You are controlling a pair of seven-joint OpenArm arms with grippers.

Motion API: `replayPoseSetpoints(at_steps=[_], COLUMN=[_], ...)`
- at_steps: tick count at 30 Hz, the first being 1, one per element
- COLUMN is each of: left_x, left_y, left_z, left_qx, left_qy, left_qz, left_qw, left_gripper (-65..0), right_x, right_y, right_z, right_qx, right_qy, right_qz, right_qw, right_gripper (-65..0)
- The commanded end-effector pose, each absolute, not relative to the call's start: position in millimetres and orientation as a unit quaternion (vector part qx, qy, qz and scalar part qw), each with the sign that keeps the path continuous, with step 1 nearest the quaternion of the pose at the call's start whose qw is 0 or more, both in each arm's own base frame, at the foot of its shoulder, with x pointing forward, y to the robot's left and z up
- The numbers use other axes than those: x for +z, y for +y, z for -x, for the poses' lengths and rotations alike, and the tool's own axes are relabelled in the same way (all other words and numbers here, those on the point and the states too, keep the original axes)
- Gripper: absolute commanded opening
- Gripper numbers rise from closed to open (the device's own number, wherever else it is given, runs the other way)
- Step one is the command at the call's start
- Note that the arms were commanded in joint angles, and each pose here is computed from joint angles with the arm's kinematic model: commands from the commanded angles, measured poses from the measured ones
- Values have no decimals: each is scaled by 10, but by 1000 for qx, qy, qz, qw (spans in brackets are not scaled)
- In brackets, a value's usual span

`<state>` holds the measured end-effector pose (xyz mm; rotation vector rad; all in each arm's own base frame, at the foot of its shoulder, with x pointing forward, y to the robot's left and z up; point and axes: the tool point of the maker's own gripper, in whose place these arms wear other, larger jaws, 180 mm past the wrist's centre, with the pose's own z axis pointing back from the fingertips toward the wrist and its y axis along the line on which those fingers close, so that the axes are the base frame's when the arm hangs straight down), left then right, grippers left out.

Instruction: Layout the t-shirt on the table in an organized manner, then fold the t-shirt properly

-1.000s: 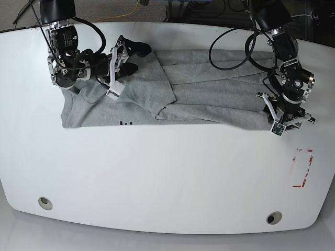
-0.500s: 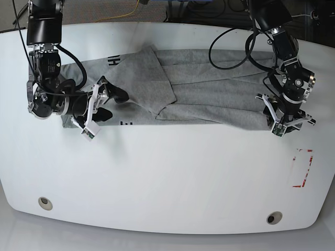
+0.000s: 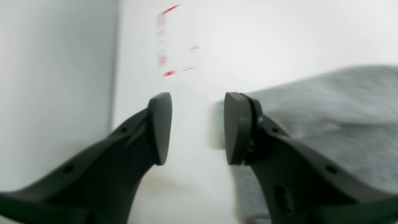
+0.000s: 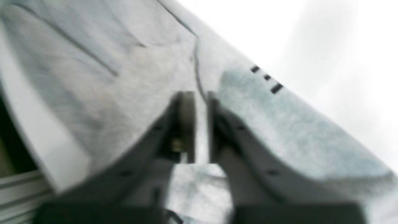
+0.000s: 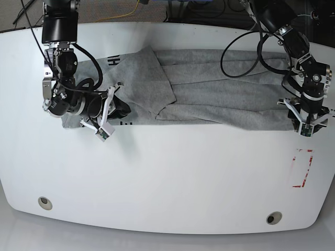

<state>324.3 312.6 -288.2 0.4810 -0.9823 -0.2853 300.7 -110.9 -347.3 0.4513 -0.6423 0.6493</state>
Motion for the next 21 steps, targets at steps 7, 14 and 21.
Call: replayPoseSetpoints(at_steps=[7, 14, 21], left_x=[-2999, -3248, -3430], left_y=[3234, 3220, 3181], left_z=[-3326, -3460, -3611], left_qx=[-114, -97, -84], left_qy=[-473, -460, -451], left_qz=[-200, -164, -131], left_qw=[850, 867, 879], left_gripper=[-393, -389, -224], right_x=[-3539, -3663, -3684], right_y=[-1070, -1104, -1122], right_z=[-2946, -2868, -2845], right_qx=[331, 330, 328], right_qy=[-321, -309, -306], right_qz=[-145, -128, -128], right_qw=[876, 883, 884], right_gripper=[-650, -650, -650])
